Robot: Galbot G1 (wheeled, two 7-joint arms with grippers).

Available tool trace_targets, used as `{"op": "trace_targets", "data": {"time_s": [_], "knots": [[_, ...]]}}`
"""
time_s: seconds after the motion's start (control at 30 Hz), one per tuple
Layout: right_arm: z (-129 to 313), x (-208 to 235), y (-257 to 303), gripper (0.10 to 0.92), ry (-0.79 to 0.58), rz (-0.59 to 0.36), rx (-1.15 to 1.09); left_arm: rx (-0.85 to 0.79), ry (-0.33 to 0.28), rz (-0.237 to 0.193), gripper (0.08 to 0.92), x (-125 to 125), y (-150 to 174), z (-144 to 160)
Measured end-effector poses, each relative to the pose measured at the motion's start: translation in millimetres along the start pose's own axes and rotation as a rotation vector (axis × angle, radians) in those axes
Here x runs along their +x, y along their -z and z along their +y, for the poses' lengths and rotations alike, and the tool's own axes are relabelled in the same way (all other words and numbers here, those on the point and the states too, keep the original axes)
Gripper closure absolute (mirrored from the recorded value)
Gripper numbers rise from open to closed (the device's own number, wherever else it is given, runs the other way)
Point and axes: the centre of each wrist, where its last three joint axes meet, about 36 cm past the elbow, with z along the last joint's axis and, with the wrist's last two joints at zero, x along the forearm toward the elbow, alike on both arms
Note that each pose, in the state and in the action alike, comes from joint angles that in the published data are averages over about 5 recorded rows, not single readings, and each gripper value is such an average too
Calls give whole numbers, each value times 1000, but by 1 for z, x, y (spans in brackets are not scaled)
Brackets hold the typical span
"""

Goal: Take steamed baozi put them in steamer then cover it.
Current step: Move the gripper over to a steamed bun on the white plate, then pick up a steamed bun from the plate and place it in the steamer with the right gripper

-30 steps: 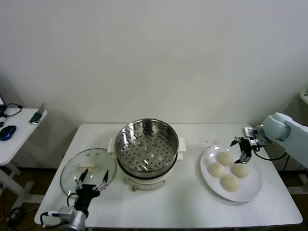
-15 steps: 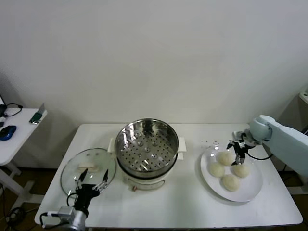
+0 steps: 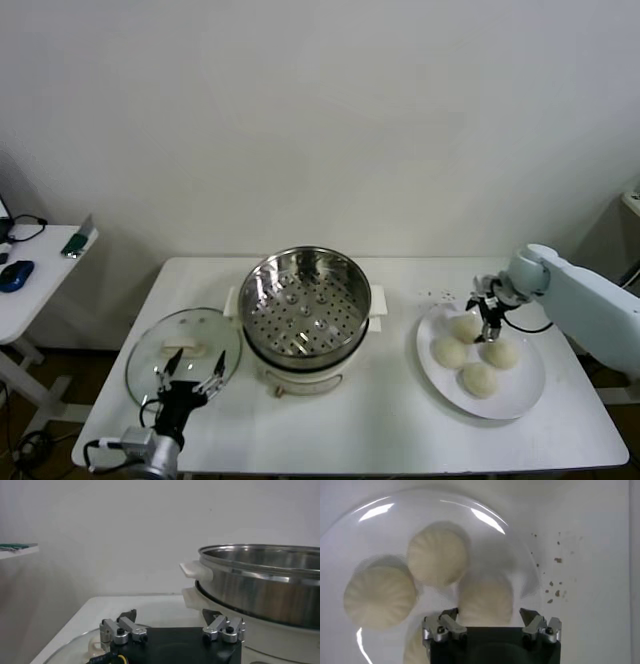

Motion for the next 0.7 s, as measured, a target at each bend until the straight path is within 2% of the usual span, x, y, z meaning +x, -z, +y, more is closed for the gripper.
{"op": "trace_targets", "data": {"time_s": [0.17,0.37,0.53,0.7], "knots": [[-2,2,0,355,-3,-4,2,0,0,-1,177,-1,1,0],[-8,20,5,360,-10,-19,35,0,-1,-4,177,-2,2,0],[-27,64,30,361,-44,-54,141,-2,-3,-3,177,-1,2,0],[-50,130,83,360,-100,-104,333,-3,-9,1,177,-1,1,-1]]}}
